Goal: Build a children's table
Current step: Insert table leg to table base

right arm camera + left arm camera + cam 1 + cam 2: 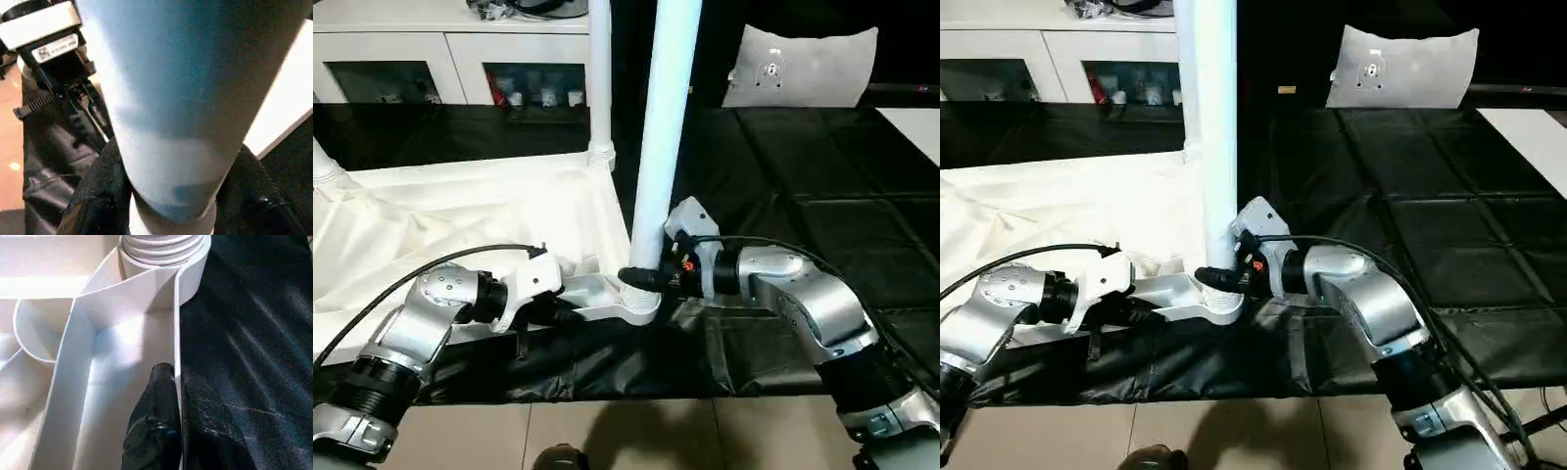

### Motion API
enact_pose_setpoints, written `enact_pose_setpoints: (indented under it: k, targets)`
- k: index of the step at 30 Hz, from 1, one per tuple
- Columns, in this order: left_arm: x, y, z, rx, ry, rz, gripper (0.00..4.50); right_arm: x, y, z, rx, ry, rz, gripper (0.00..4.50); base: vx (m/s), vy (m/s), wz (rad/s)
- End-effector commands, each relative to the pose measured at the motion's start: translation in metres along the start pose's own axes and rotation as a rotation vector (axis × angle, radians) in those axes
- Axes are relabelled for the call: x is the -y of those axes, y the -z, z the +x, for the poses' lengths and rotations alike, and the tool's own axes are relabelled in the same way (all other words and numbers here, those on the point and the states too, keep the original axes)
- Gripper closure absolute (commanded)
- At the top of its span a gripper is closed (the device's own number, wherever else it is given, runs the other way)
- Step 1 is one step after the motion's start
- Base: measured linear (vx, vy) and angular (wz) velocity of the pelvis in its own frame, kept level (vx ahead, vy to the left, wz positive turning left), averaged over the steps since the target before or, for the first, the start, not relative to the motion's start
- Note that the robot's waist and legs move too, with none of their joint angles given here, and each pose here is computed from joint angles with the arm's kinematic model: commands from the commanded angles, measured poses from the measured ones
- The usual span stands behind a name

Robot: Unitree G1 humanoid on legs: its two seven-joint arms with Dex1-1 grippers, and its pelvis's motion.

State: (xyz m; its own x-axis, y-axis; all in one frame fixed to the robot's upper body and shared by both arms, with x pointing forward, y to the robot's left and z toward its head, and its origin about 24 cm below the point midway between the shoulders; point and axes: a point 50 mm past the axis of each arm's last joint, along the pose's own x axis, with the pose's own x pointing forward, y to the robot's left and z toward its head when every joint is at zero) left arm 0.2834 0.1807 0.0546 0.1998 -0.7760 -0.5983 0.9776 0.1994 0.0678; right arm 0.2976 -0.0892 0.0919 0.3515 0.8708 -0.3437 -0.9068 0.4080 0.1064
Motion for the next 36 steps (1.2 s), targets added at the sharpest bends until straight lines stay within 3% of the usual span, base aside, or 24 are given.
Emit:
enact_pose_setpoints:
  k: [1,3,9,12,15,16,18,29,34,36]
  targets:
    - [0.001,-0.025,0.005,0.128,0.016,0.067,4.50,0.002,0.031,0.002,-0.068,0.006,0.174,2.61,0.000,0.000,0.00]
    - [0.000,-0.025,0.004,0.131,0.010,0.065,4.50,0.004,0.032,0.002,-0.054,0.013,0.203,2.61,0.000,0.000,0.00]
    - [-0.002,-0.024,0.003,0.124,-0.006,0.063,4.50,0.006,0.054,-0.009,-0.058,0.058,0.273,2.62,0.000,0.000,0.00]
    - [-0.003,-0.025,0.002,0.124,-0.007,0.065,4.50,0.001,0.061,-0.012,-0.071,0.064,0.244,2.62,0.000,0.000,0.00]
    - [-0.004,-0.025,0.002,0.119,-0.008,0.071,4.50,-0.004,0.066,-0.015,-0.104,0.073,0.164,2.62,0.000,0.000,0.00]
    - [-0.005,-0.026,0.002,0.113,-0.009,0.080,4.50,-0.007,0.069,-0.015,-0.134,0.084,0.092,2.62,0.000,0.000,0.00]
    - [-0.006,-0.026,0.001,0.103,-0.006,0.090,4.50,-0.008,0.069,-0.013,-0.143,0.081,0.070,2.62,0.000,0.000,0.00]
    - [-0.002,-0.030,0.005,0.096,0.048,0.133,4.50,-0.007,0.064,0.007,-0.193,-0.013,0.001,2.62,0.000,0.000,0.00]
    - [-0.006,-0.034,0.005,0.104,0.052,0.143,4.50,-0.015,0.070,0.007,-0.219,-0.092,0.012,2.62,0.000,0.000,0.00]
    - [-0.021,-0.045,0.003,0.133,0.025,0.152,4.50,-0.028,0.078,0.003,-0.234,-0.158,0.034,2.62,0.000,0.000,0.00]
